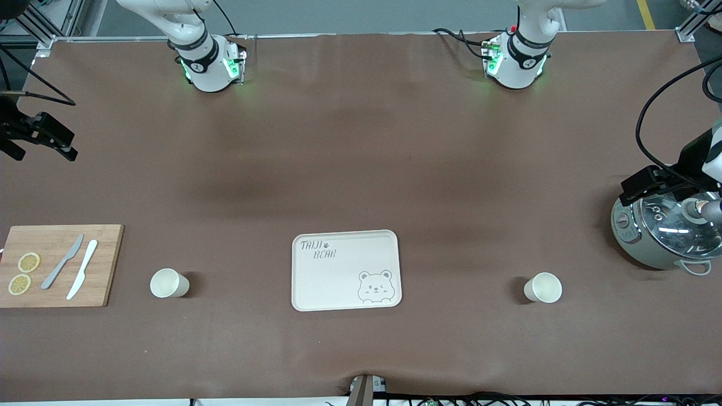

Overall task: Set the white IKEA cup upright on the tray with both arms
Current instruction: 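Move both grippers out toward the white cups beside the tray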

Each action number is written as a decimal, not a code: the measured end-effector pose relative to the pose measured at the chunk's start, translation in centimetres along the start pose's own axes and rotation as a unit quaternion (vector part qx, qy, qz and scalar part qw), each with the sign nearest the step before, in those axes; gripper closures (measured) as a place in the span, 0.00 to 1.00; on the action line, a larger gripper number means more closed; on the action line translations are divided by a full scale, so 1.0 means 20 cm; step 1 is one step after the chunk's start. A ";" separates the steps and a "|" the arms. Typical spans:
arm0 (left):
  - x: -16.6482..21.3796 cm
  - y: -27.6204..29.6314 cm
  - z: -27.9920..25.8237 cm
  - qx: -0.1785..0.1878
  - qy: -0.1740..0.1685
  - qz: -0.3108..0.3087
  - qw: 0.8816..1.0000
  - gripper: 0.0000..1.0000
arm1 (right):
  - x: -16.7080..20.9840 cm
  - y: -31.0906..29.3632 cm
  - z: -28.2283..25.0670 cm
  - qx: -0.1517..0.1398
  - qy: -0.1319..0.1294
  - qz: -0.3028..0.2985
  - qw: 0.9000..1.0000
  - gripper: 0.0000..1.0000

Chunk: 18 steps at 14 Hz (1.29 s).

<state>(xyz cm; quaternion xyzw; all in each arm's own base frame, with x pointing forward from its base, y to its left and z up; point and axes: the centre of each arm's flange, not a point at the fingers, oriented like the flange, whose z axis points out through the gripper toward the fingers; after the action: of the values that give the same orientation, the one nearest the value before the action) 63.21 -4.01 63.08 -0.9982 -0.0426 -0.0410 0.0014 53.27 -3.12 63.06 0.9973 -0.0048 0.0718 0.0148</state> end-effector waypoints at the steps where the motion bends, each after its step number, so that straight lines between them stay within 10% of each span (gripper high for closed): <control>1: 0.00 0.00 0.00 0.000 0.000 0.001 1.000 0.00 | 0.00 0.00 0.00 0.000 0.000 0.000 1.000 0.00; 18: 0.12 -0.05 0.39 0.009 -0.045 -0.006 0.999 0.00 | 0.17 -0.01 0.15 0.006 -0.006 -0.001 1.000 0.00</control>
<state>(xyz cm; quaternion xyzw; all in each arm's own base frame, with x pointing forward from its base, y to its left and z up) 66.16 -2.69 55.55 -0.9987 -0.0490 0.0047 0.0087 57.00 -3.08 60.63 0.9978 -0.0030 0.0659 0.0094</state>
